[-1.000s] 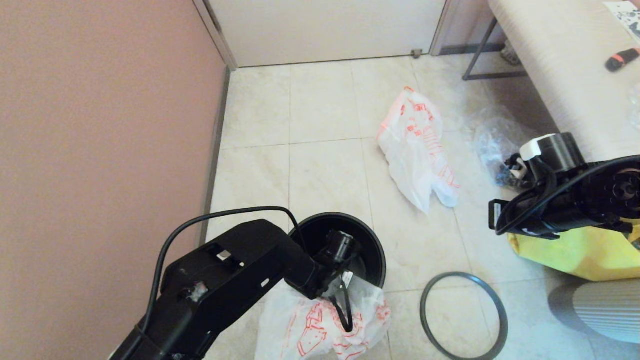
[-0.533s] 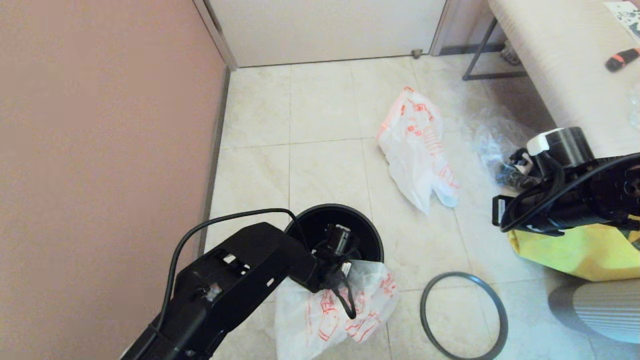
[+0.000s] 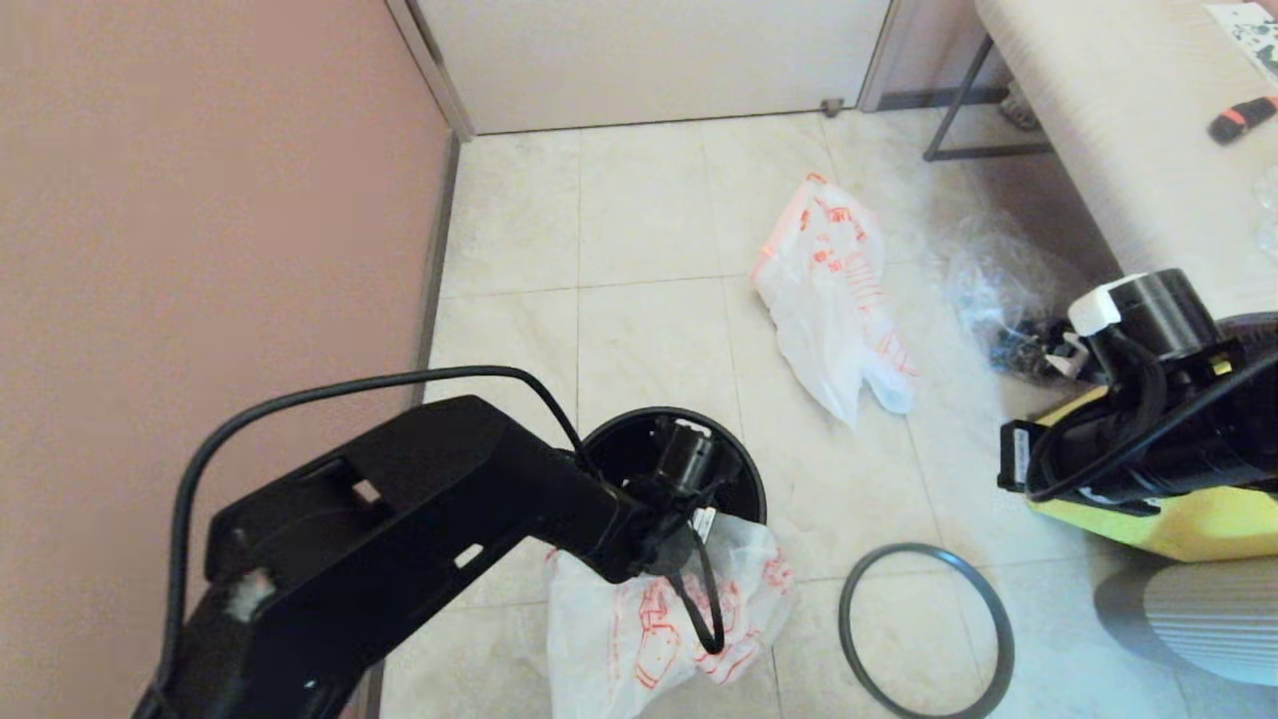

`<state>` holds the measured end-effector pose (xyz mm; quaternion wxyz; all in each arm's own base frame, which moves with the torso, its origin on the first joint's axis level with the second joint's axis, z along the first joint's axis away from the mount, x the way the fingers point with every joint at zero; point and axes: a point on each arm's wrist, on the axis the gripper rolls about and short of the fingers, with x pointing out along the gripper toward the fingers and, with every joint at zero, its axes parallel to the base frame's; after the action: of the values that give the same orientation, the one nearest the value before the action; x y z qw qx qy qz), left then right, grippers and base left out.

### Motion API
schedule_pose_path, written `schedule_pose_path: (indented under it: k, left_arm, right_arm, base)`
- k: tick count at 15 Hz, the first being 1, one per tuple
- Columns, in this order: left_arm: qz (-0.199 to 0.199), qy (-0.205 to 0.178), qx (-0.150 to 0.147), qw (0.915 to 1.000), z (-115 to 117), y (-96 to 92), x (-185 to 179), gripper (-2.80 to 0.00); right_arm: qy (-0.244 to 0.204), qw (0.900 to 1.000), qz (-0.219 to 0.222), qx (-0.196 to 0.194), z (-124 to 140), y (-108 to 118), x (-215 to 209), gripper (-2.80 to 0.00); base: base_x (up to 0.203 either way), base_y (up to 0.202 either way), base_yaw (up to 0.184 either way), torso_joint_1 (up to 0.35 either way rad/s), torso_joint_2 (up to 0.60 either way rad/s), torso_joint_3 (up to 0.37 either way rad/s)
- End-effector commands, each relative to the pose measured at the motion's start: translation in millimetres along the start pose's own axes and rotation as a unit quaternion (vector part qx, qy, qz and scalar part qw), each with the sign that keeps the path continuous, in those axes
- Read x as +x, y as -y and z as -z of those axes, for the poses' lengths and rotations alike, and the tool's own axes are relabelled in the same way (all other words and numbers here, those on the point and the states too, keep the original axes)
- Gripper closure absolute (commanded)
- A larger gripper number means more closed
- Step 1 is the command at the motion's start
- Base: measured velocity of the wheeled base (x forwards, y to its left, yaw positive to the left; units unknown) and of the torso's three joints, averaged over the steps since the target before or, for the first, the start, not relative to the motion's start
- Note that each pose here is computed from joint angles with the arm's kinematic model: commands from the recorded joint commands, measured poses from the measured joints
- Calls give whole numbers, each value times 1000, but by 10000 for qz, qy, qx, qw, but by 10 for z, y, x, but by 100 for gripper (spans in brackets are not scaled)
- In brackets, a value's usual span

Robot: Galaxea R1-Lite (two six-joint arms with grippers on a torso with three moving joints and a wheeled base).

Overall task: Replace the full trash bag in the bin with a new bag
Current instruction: Put the new garbage bag on the trash can

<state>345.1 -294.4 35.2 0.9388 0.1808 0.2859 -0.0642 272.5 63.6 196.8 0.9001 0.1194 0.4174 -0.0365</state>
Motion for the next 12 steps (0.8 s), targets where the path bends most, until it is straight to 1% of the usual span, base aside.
schedule_pose_path:
  k: [1, 2, 4, 7, 9, 10, 12]
  left_arm:
    - [54, 328, -177, 9993, -228, -202, -467, 0]
    - [80, 256, -131, 9996, -159, -265, -646, 0]
    - [62, -91, -4, 9999, 121, -365, -957, 0]
    - [-63, -698, -37, 9975, 586, -546, -1300, 0]
    - [-211, -1204, -74, 9925, 932, -640, -1343, 0]
    - [-260, -1366, -175, 9901, 1047, -653, -1320, 0]
    - [-326, -1398, -231, 9894, 1199, -687, -1331, 0]
  right_arm:
    - [-61, 10000, -19, -36, 140, 32, -114, 0]
    - [-124, 9999, 32, -42, 228, 50, -140, 0]
    - [-57, 9996, 261, -40, 294, 77, -173, 0]
    - [37, 9994, 335, -88, 304, 58, -211, 0]
    - [124, 9989, 415, -168, 309, 10, -220, 0]
    - [95, 9990, 390, -213, 333, -14, -220, 0]
    - [51, 9992, 386, -79, 372, -43, -220, 0]
  base:
    - [0, 0, 0, 0, 0, 0]
    - [0, 0, 0, 0, 0, 0]
    - [0, 0, 0, 0, 0, 0]
    - [0, 0, 0, 0, 0, 0]
    - [0, 0, 0, 0, 0, 0]
    - [0, 0, 0, 0, 0, 0]
    - [0, 0, 0, 0, 0, 0]
